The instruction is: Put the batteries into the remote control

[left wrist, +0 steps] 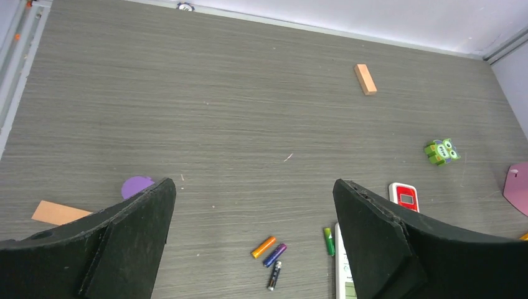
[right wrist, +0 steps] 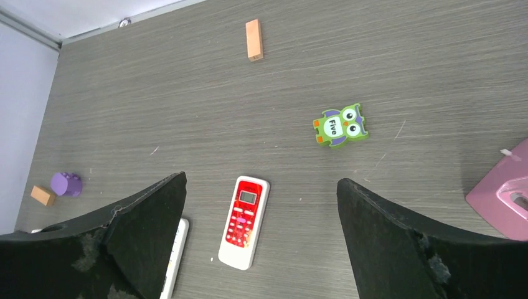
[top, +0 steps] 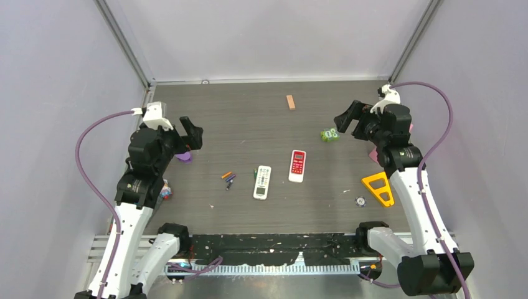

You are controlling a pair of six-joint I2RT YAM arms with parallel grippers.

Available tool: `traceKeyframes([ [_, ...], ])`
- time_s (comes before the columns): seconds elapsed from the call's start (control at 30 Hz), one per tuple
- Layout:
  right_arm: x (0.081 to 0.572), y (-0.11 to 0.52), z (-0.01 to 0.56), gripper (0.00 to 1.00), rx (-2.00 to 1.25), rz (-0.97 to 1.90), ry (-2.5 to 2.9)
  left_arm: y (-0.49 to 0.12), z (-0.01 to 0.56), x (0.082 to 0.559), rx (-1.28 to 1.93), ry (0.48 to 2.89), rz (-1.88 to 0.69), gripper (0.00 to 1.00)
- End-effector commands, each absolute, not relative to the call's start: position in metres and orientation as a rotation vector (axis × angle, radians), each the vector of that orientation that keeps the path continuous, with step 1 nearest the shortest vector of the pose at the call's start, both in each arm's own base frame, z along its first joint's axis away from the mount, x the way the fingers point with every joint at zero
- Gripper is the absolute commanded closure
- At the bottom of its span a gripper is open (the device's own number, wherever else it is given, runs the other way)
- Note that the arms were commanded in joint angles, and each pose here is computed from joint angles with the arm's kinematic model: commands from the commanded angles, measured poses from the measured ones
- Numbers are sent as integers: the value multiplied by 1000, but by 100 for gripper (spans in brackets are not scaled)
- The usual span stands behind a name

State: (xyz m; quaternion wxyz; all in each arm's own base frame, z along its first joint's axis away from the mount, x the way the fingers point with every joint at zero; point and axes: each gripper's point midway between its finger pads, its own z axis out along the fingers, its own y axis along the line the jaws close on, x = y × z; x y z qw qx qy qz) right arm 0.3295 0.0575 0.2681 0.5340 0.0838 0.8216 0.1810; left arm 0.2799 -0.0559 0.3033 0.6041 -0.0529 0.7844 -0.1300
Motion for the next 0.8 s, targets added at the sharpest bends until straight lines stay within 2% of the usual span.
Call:
traceKeyframes([
  [0.0, 324, 70, 275, 5, 134, 505, 1935, -53, 316, 275, -94, 1777, -278, 0],
  [0.33, 308, 101, 249, 4, 138, 600, 2022, -91, 344, 246, 134, 1666, -479, 1],
  [0.53, 300, 136, 227, 0, 165, 625, 2096, -104, 331, 245, 162, 1734, -560, 0],
  [0.77, 286, 155, 187, 6, 300, 507, 2207, -156, 294, 246, 215, 1845, -845, 0],
])
